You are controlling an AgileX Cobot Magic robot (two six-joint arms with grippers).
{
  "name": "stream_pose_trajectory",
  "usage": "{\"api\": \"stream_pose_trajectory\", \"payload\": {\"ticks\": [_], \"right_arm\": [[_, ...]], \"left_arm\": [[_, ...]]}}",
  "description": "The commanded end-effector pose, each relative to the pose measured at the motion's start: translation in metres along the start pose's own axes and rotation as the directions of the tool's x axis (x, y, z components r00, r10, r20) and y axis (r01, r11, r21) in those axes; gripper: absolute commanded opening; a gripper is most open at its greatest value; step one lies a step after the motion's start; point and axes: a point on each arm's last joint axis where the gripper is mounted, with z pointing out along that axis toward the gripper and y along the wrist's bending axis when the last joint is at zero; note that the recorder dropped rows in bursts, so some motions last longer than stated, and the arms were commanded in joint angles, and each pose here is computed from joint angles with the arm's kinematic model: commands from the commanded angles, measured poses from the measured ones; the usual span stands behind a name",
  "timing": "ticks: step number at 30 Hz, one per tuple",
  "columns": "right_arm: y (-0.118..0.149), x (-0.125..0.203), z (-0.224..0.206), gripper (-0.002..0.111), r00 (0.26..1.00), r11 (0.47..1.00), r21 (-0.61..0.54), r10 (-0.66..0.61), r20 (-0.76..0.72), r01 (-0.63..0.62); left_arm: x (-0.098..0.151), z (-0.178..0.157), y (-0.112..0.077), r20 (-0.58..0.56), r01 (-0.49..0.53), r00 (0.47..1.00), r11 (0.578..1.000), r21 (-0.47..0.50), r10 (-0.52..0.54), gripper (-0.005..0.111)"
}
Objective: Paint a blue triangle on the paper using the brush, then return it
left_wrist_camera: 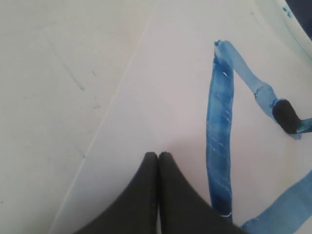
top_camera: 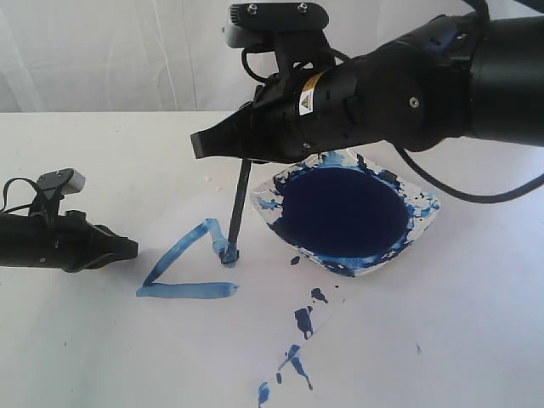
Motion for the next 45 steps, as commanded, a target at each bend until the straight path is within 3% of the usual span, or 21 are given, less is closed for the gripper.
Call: {"api": "stream_pose_trajectory", "payload": {"ticks": [1,18,45], "right_arm": [[0.003,0.004,-0.008,0.0,0.998,0.999,-0.003,0.033,-0.059,-0.033],[0.002,0.011,-0.022,0.0,0.985,0.999,0.022,0.031,-0.167,-0.027],[0.006,0.006,-0.044,0.0,0.989,1.0,0.009,0.011,-0.149,-0.009]], "left_arm": [[0.0,-0.002,-0.002,0.018,0.017,1.0,1.0,0.013,-0.017,0.0],[0.0,-0.002,-0.002,0.018,0.017,1.0,1.0,0.013,-0.017,0.0],[0.0,-0.002,-0.002,0.018,0.017,1.0,1.0,0.013,-0.017,0.0]]}}
